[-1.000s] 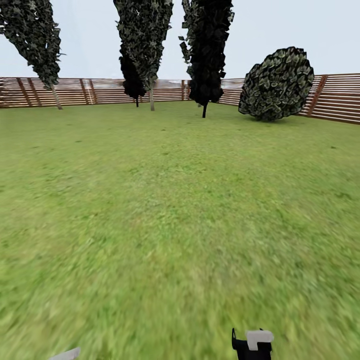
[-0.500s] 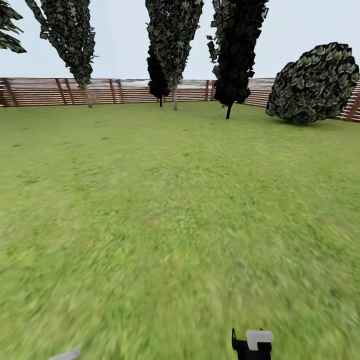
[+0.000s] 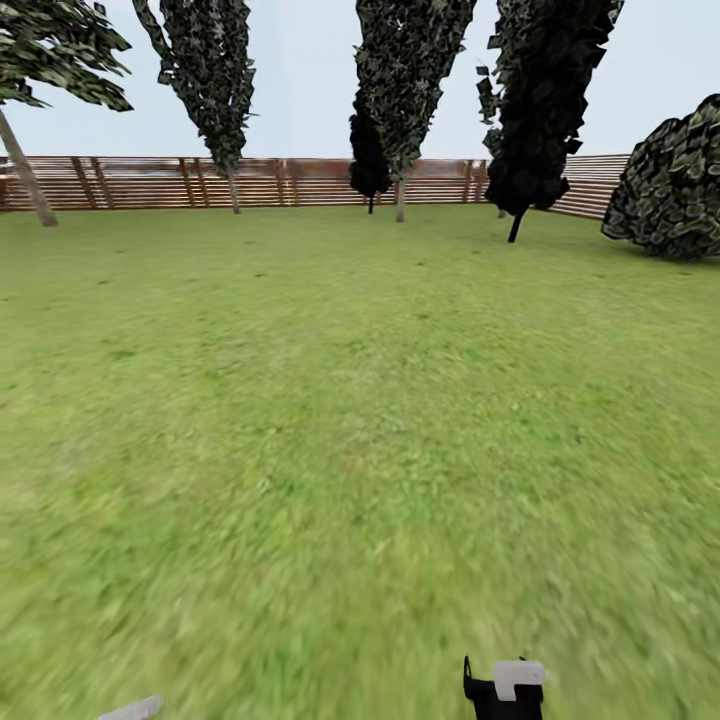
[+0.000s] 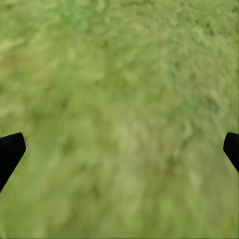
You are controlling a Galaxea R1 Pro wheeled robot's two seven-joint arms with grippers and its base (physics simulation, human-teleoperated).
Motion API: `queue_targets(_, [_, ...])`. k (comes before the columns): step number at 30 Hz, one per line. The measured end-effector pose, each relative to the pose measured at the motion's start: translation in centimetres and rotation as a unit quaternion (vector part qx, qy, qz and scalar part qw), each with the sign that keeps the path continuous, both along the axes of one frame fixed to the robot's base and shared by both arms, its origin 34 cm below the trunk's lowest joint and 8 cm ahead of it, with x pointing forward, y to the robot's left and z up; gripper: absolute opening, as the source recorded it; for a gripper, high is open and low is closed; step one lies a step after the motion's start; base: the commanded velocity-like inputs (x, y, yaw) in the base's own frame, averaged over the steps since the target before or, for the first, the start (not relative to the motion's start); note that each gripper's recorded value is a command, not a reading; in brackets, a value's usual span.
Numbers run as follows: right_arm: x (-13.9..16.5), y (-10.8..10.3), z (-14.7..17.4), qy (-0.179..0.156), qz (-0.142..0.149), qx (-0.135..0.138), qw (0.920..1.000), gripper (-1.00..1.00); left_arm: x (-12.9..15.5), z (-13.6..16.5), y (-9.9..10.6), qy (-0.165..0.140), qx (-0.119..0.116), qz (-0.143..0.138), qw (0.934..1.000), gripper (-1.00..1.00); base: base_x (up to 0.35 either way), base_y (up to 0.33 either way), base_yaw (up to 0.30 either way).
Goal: In the garden, pick up the pesticide atomizer on the floor and spray pesticide onto both trees until each tree trunk is fully covered.
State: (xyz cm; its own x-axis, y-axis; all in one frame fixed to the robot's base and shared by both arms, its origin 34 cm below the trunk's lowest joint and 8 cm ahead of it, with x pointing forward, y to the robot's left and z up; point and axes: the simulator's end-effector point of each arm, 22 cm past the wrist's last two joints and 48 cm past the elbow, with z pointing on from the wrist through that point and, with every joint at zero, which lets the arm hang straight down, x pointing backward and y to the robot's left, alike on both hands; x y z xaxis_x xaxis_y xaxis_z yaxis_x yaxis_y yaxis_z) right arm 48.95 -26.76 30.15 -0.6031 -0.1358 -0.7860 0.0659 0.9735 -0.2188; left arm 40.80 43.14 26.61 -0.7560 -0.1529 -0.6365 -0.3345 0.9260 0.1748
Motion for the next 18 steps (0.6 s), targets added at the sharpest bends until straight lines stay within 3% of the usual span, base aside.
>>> queue_targets(18, [0.0, 0.01, 0.0, 0.0, 0.0, 0.0, 1.0, 1.0, 0.01, 0.0, 0.0, 0.0, 0.0, 0.0, 1.0, -1.0, 0.291, 0.191, 0.279])
